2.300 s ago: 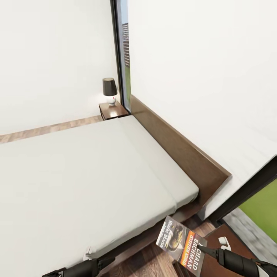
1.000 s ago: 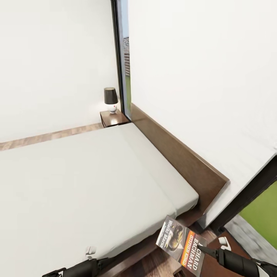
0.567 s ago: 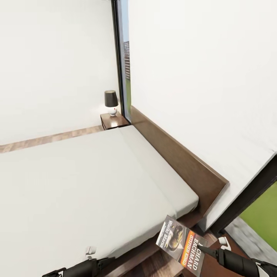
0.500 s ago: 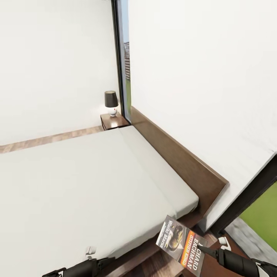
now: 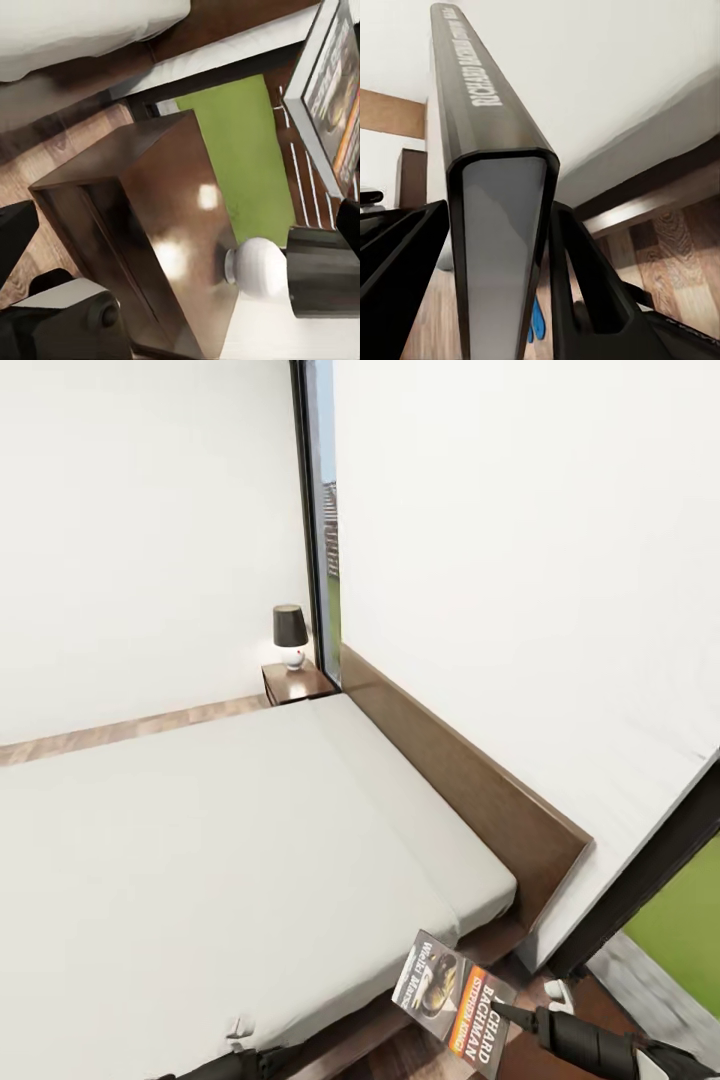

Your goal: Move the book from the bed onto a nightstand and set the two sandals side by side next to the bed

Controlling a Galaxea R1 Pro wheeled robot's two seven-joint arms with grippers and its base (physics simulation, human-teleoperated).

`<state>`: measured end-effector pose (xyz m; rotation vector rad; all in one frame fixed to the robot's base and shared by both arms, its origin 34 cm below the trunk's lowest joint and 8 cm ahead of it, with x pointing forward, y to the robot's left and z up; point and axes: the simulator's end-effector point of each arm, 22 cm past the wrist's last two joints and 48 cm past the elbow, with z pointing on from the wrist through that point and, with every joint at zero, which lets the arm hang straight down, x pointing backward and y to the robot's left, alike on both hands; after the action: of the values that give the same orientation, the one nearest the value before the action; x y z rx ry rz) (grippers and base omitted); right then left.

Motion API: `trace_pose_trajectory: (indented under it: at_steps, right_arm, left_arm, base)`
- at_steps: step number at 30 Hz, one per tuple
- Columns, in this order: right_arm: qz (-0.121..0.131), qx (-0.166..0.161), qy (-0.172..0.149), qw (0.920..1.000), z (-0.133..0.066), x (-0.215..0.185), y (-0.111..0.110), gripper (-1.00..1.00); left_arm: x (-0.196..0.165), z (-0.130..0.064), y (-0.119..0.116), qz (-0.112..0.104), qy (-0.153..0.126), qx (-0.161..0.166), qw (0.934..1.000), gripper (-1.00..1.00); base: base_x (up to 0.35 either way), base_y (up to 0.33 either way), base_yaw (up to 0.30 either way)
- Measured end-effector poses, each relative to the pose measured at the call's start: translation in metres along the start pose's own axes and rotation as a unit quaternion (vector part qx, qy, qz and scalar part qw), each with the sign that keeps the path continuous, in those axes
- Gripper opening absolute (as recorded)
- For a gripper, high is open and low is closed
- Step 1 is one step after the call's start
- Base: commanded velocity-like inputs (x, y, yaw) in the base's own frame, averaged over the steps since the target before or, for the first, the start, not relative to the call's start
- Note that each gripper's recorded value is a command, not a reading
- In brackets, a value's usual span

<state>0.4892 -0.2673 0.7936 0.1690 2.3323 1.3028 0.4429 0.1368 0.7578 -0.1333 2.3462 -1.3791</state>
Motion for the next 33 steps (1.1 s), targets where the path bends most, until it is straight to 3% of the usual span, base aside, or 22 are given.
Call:
trace_pose_trajectory:
  at_steps: [6,9,24,33]
  right_arm:
    - [0.009,0.041,0.003,0.9991,0.012,0.013,-0.013,-1.00]
    - [0.008,0.053,0.002,0.9986,0.011,0.012,-0.017,-1.00]
    - [0.014,0.054,-0.005,0.9984,0.004,0.005,-0.017,-1.00]
    - [0.003,0.054,-0.005,0.9985,0.007,0.005,-0.015,-1.00]
  left_arm:
    - [0.013,-0.005,0.041,0.012,-0.005,-0.099,0.9950,1.00]
    - [0.017,-0.006,0.049,0.019,0.001,-0.119,0.9927,1.00]
    - [0.019,-0.003,0.044,0.030,0.008,-0.118,0.9925,1.00]
    - [0.020,0.003,0.040,0.028,0.007,-0.117,0.9927,1.00]
  base:
    - [0.000,0.000,0.000]
    - [0.000,0.000,0.000]
    - [0.000,0.000,0.000]
    - [0.000,0.000,0.000]
